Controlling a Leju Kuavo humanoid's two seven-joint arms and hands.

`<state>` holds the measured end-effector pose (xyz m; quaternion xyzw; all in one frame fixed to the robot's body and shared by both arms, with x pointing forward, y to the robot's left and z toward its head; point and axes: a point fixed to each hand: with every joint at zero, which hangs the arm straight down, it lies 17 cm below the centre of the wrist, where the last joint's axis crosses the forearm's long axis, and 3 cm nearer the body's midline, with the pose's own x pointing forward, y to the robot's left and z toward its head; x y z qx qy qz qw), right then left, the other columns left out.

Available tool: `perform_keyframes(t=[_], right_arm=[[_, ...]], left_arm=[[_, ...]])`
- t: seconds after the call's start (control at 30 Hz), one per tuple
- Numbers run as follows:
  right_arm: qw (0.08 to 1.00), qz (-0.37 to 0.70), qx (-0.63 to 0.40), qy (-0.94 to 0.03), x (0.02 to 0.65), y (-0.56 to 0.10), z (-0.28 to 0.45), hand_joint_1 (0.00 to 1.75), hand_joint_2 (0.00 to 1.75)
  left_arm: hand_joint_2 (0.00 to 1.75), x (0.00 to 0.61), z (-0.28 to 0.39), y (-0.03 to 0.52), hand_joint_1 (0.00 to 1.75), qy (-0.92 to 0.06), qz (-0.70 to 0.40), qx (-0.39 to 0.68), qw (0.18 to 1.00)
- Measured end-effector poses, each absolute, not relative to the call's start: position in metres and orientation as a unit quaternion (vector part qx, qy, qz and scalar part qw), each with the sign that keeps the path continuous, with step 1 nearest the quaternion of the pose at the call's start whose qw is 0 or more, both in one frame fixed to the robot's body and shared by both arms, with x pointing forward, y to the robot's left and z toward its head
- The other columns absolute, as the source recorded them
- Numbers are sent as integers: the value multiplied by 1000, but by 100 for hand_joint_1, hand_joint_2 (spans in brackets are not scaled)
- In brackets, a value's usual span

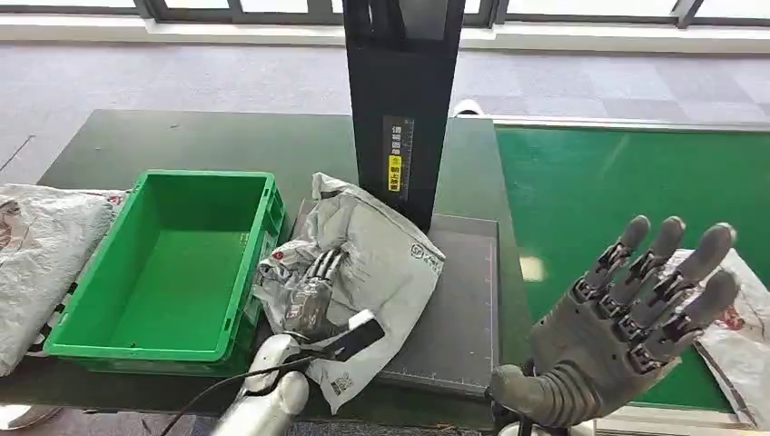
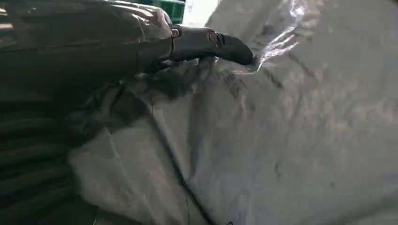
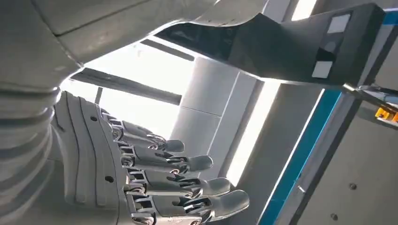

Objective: Moved the parcel from conveyor to table for the left to box.

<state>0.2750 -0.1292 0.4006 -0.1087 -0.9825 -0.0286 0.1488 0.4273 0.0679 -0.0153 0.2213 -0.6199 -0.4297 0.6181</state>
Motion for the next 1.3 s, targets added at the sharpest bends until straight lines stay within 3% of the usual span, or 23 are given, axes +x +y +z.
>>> perform_keyframes(t=[0.43,0.47,0.5,0.63,0.97,1.3], right_arm=[[150,-30,-108,-982,275,-130,400,0,175],[150,-29,-108,-982,275,-129,400,0,175],[150,-29,-109,-982,275,-129,400,0,175],[149,-24,-112,-982,273,-128,398,0,175],[157,-33,-108,-981,271,-132,397,0,175],[159,-34,-105,-981,272,-133,396,0,175]], left_arm=[[0,405,-45,31,0,-590,-517,162,598],[175,403,-46,29,0,-589,-522,161,596],[175,402,-46,28,175,-588,-525,159,594],[175,401,-39,20,175,-608,-523,156,576],[175,417,46,35,175,-734,-372,184,537],[175,419,79,52,175,-762,-320,203,525]])
